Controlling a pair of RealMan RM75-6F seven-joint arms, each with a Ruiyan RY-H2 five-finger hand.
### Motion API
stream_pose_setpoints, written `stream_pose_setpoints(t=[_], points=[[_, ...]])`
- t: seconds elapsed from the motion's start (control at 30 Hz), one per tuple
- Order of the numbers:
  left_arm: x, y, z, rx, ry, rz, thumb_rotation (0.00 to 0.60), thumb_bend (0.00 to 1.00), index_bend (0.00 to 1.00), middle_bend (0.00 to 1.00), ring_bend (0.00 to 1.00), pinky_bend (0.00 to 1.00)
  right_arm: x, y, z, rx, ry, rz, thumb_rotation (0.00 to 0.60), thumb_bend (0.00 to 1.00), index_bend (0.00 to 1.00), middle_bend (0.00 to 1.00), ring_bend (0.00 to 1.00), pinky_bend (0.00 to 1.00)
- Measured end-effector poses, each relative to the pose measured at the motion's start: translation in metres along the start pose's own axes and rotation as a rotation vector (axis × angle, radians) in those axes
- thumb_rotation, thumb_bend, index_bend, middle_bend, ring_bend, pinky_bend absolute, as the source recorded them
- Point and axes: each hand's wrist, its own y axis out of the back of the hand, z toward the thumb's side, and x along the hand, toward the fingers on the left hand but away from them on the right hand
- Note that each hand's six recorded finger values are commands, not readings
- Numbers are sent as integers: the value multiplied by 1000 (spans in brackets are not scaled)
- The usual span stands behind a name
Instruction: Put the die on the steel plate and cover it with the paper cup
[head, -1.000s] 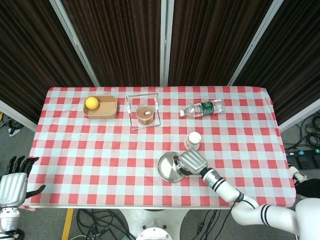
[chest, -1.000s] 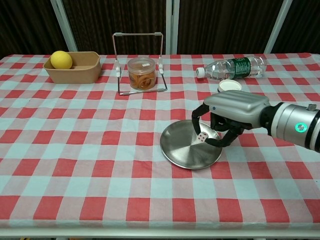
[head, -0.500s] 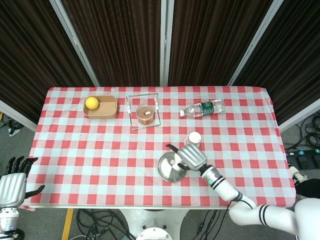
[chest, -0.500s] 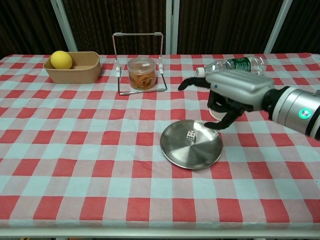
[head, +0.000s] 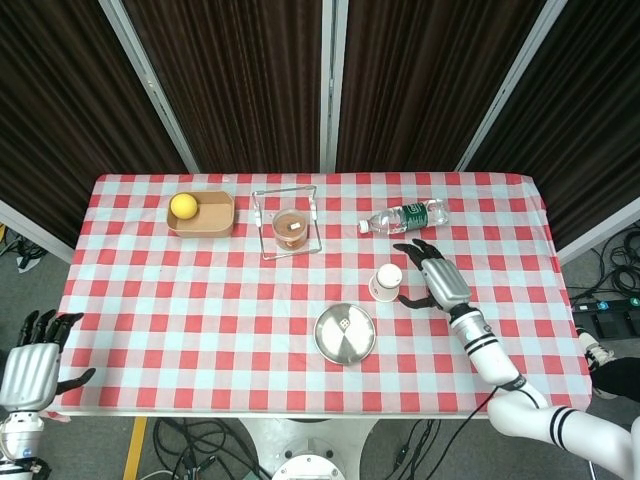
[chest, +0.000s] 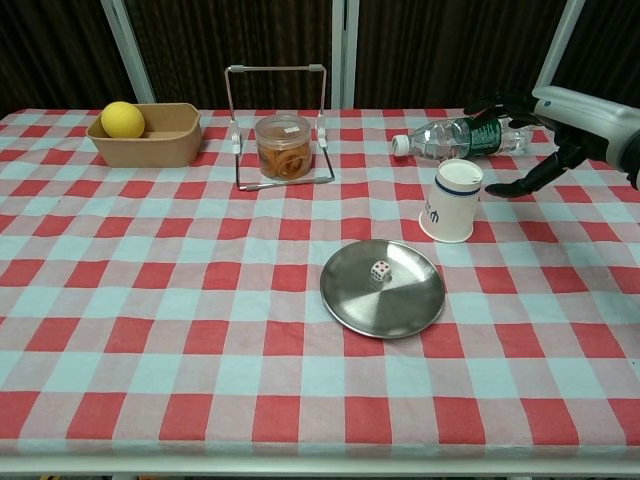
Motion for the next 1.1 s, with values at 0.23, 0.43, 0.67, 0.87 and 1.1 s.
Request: stream_pose_setpoints(t=[0.23,0.43,0.67,0.87,1.1], points=[[0,1,-1,4,7,-5,600,58,175,185,88,0,-18,-18,-20,-71,-77,60,600,110,120,129,0,43],[0,0,-1,6,8,-8,600,58,176,185,87,0,-32,-31,-14,-93,-77,101,600,130,159,153,0,43],[0,0,-2,7,13,-9,600,58,175,185,87,0,-41,-33,-7,-109,-58,78,600,316,526,272,4,43],[-2,0,-3,7,16,-9,600,58,176,185,88,0,-31,-31,13,-139,30,72,600,327,563,295,6,43],[0,3,1,10,1,0,600,58,175,185,87,0,8,-34,52,-123,231,142,600,327,571,302,6,43]])
